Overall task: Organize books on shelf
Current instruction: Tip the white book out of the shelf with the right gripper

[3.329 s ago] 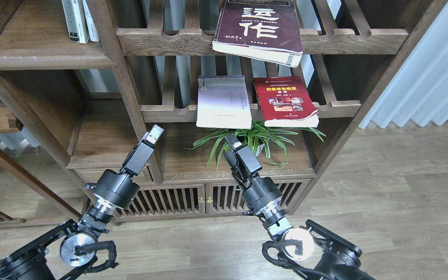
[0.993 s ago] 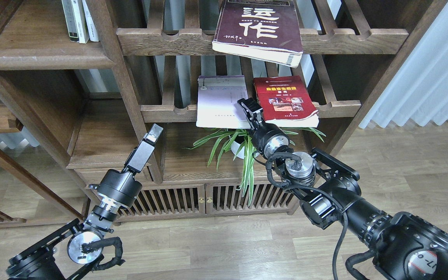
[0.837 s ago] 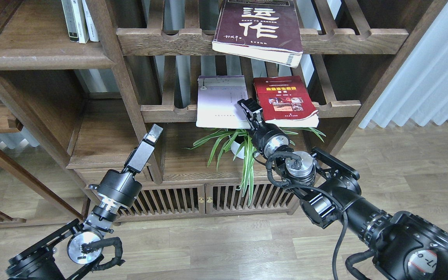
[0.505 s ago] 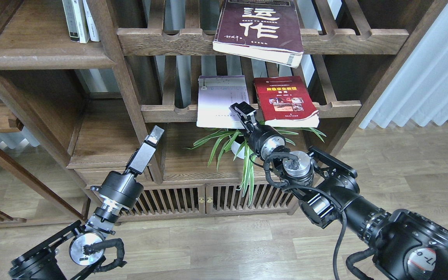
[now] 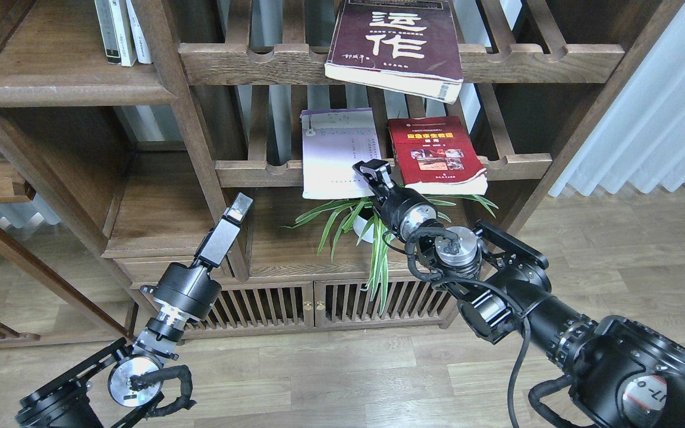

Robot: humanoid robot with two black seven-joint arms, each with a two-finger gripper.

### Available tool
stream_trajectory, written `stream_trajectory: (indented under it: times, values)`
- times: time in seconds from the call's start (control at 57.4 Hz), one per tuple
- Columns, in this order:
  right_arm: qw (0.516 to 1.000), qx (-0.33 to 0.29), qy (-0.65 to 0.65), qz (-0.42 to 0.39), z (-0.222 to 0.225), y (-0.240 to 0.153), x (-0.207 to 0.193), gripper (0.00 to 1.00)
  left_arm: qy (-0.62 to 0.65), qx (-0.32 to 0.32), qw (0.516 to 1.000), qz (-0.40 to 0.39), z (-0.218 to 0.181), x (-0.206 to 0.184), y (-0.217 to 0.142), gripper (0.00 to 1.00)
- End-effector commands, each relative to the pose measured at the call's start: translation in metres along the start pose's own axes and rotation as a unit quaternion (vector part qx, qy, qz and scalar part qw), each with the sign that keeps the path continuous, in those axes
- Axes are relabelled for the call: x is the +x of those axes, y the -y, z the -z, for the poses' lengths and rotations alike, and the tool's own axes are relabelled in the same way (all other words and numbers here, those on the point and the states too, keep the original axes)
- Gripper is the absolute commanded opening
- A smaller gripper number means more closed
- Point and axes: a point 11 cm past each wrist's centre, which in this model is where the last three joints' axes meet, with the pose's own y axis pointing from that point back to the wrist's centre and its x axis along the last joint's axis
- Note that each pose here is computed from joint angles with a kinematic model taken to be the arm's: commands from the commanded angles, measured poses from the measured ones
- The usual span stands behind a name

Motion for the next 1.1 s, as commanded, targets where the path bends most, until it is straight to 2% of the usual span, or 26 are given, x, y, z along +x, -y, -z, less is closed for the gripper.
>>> stream_trajectory:
  times: [0.0, 0.244, 0.366, 0.418, 0.523, 0.697, 0.854, 1.081]
  values:
    - [1.0, 0.004, 0.009, 0.027, 0.002, 0.0, -0.008, 0.05, 0.002, -0.005, 1.0, 0.0, -0.003, 0.001, 0.001, 1.0]
    - [0.996, -0.003, 0.022, 0.087, 0.0, -0.003, -0.02, 0.04, 0.009, -0.027, 1.0, -0.002, -0.021, 0.003, 0.005, 1.0]
    - [0.988, -0.042, 0.055, 0.14, -0.023, -0.015, -0.034, 0.04, 0.009, -0.041, 0.999, -0.001, -0.03, 0.002, 0.008, 1.0]
    - [0.979, -0.076, 0.087, 0.168, -0.047, -0.032, -0.041, 0.04, 0.008, -0.052, 0.999, -0.001, -0.036, 0.003, 0.01, 1.0]
    - [0.974, -0.088, 0.1, 0.185, -0.057, -0.04, -0.045, 0.04, 0.009, -0.067, 0.998, -0.003, -0.046, 0.003, 0.011, 1.0]
    - [0.969, -0.081, 0.093, 0.212, -0.042, -0.05, -0.039, 0.04, 0.015, -0.078, 0.997, -0.001, -0.058, 0.003, 0.011, 1.0]
    - [0.958, -0.109, 0.081, 0.253, -0.044, -0.065, -0.028, 0.04, 0.019, -0.079, 0.997, -0.005, -0.069, 0.005, 0.004, 1.0]
    - [0.958, -0.109, 0.062, 0.259, -0.038, -0.079, -0.006, 0.04, 0.028, -0.077, 0.997, -0.009, -0.082, 0.007, -0.003, 1.0]
